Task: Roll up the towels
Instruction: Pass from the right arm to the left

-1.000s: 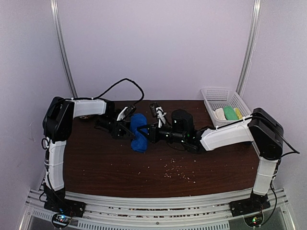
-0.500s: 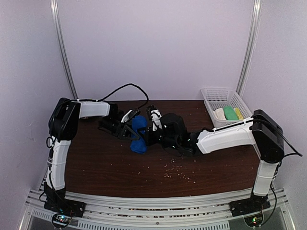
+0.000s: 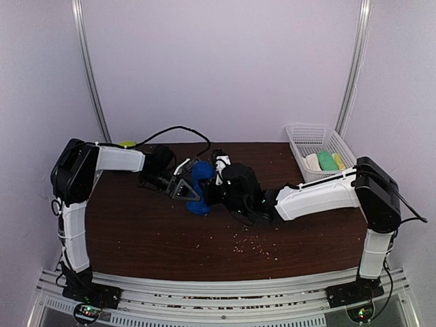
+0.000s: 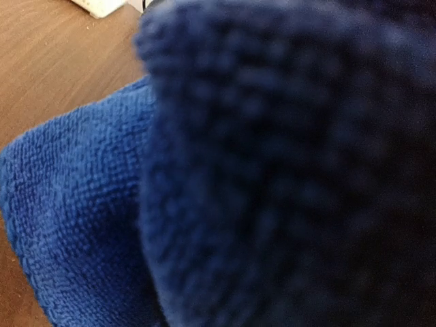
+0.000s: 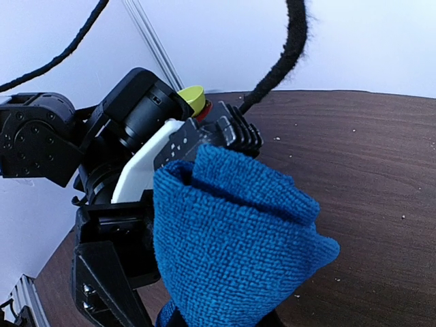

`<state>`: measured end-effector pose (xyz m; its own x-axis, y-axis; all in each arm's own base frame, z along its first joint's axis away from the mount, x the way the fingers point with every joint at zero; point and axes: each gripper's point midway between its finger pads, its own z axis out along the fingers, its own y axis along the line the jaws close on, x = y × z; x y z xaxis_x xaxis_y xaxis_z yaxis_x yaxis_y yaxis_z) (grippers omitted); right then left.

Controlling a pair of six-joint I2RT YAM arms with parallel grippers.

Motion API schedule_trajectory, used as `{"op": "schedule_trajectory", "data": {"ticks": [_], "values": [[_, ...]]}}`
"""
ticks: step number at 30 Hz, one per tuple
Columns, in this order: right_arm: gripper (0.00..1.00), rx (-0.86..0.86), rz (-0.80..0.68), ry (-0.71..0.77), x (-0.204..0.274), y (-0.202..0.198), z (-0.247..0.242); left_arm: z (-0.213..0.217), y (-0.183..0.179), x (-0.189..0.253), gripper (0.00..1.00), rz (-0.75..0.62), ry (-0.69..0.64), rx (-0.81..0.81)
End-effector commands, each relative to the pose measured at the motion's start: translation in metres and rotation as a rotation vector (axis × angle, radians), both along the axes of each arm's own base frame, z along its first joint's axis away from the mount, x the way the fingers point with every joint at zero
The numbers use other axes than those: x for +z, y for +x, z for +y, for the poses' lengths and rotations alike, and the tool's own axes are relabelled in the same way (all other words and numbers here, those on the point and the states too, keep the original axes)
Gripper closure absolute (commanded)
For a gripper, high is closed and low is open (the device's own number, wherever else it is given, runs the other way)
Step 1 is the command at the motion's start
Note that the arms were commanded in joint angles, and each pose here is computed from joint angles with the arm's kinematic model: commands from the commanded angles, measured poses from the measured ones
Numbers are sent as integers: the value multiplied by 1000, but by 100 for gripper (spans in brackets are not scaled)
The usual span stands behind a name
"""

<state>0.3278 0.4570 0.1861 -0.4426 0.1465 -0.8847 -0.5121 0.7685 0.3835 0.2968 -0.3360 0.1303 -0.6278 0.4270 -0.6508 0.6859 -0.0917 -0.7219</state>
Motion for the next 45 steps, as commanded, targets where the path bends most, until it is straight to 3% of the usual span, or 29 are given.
{"op": "schedule_trajectory", "data": {"ticks": [1, 2, 4, 5, 12, 19, 21, 26, 34, 39, 45], "values": [[100, -7, -23, 101, 13, 0, 0, -6, 5, 21, 23, -54, -66, -8], [100, -3, -32, 111, 16, -2, -3, -5, 3, 26, 21, -62, -83, -17], [100, 17, -58, 136, 27, -6, -8, -2, 3, 36, 4, -92, -110, -24], [100, 39, -68, 150, 32, -9, -9, 0, 6, 42, 2, -113, -116, -18], [100, 213, -186, 200, 76, -37, -12, 9, 28, 84, 2, -340, -106, 83], [100, 177, -300, 173, 112, -40, -38, 29, 63, 143, 2, -792, -45, 370], [100, 173, -325, 158, 120, -41, -43, 37, 63, 162, 2, -850, -68, 398], [99, 202, -395, 121, 141, -44, -46, 56, 63, 195, 2, -818, -163, 493], [100, 384, -474, 127, 161, -66, -35, 40, 4, 185, 2, -691, -344, 137], [100, 452, -531, 151, 174, -80, -34, 26, -26, 178, 2, -668, -374, 43], [100, 551, -583, 203, 183, -99, -30, 19, -33, 175, 2, -607, -398, -15]]}}
